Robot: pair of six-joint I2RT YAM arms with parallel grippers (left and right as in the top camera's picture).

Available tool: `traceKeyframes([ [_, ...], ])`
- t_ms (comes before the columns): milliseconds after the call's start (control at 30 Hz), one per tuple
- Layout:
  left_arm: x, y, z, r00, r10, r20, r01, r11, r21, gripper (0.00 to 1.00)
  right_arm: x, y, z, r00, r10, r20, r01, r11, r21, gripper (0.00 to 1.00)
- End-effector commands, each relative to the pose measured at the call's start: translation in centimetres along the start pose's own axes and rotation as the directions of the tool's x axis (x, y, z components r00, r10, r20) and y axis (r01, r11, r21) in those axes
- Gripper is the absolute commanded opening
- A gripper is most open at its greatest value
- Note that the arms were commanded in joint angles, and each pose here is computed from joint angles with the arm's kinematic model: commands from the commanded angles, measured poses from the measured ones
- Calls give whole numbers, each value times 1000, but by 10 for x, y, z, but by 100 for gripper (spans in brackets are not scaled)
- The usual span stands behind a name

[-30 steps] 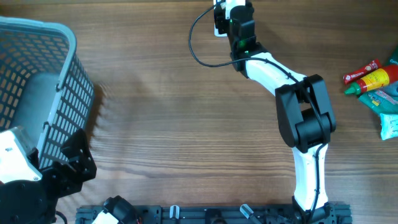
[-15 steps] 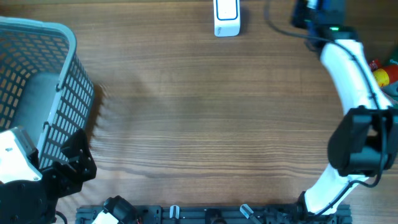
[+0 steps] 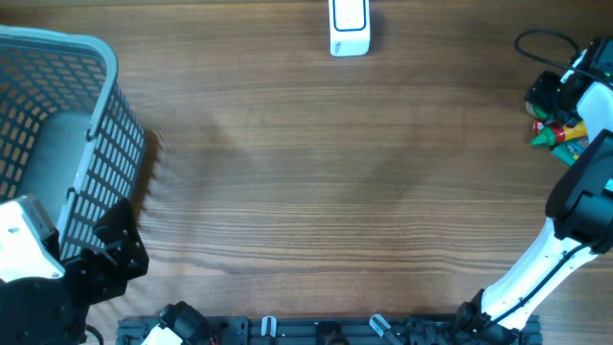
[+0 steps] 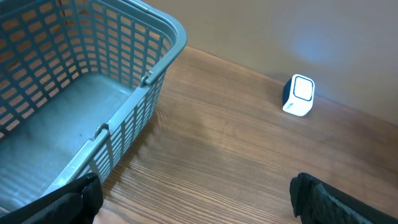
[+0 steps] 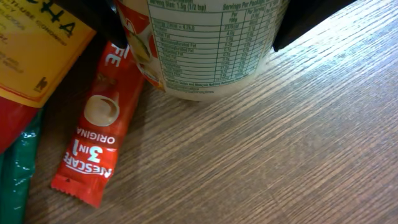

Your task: Scan the item barcode

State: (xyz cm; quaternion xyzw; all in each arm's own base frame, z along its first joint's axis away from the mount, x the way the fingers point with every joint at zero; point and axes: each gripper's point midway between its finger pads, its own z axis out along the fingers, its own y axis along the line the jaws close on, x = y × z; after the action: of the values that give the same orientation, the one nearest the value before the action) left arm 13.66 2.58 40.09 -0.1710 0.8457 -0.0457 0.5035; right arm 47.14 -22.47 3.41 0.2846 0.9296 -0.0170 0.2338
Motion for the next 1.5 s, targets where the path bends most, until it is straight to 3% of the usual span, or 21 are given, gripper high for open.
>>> traceKeyframes([
  [0, -3, 1, 0, 1000, 10, 13, -9, 1000, -12, 100, -6, 10, -4, 1000, 5, 19, -4, 999, -38, 94],
  [33, -3, 1, 0, 1000, 10, 13, -9, 1000, -12, 100, -8, 10, -6, 1000, 5, 23, -4, 999, -39, 100],
  [133, -3, 1, 0, 1000, 10, 13, -9, 1000, -12, 100, -33, 14, -34, 997, 3, 71, 0, 999, -43, 100],
  [267, -3, 1, 0, 1000, 10, 13, -9, 1000, -12, 100, -103, 30, -143, 955, 3, 297, 21, 997, -77, 100],
  [400, -3, 1, 0, 1000, 10, 13, -9, 1000, -12, 100, -115, 50, -243, 898, 67, 434, 3, 987, -160, 100],
  [467, -3, 1, 0, 1000, 10, 13, -9, 1000, -12, 100, -101, 103, -305, 878, 51, 476, 136, 927, -349, 100],
  [567, -3, 1, 0, 1000, 10, 13, -9, 1000, -12, 100, -69, 162, -396, 825, 18, 565, 318, 811, -492, 100],
  [700, -3, 1, 0, 1000, 10, 13, -10, 1000, -12, 100, 2, 192, -522, 716, 16, 698, 502, 684, -530, 100],
  [800, -3, 1, 0, 1000, 10, 13, -9, 1000, -12, 100, 64, 188, -583, 686, 10, 728, 594, 571, -567, 100],
  [933, -3, 1, 0, 1000, 10, 13, -10, 1000, -12, 100, 127, 154, -577, 819, -11, 574, 460, 611, -644, 100],
  [1000, -3, 1, 0, 1000, 10, 13, -9, 1000, -12, 100, 138, 132, -555, 855, -34, 518, 384, 712, -588, 100],
  [1167, -3, 1, 0, 1000, 10, 13, -10, 1000, -12, 100, 187, 99, -501, 962, -122, 245, 233, 835, -498, 100],
  [1233, -3, 1, 0, 1000, 10, 13, -9, 1000, -12, 100, 187, 91, -497, 941, -193, 279, 304, 846, -438, 100],
  [1300, -3, 1, 0, 1000, 10, 13, -9, 1000, -12, 100, 196, 100, -504, 851, -371, 371, 512, 743, -431, 100],
  [1367, -3, 1, 0, 1000, 10, 13, -9, 1000, -12, 100, 202, 99, -508, 805, -411, 428, 579, 703, -412, 100],
  [1467, -3, 1, 0, 1000, 10, 13, -9, 1000, -12, 100, 222, 108, -515, 675, -469, 569, 726, 557, -403, 100],
])
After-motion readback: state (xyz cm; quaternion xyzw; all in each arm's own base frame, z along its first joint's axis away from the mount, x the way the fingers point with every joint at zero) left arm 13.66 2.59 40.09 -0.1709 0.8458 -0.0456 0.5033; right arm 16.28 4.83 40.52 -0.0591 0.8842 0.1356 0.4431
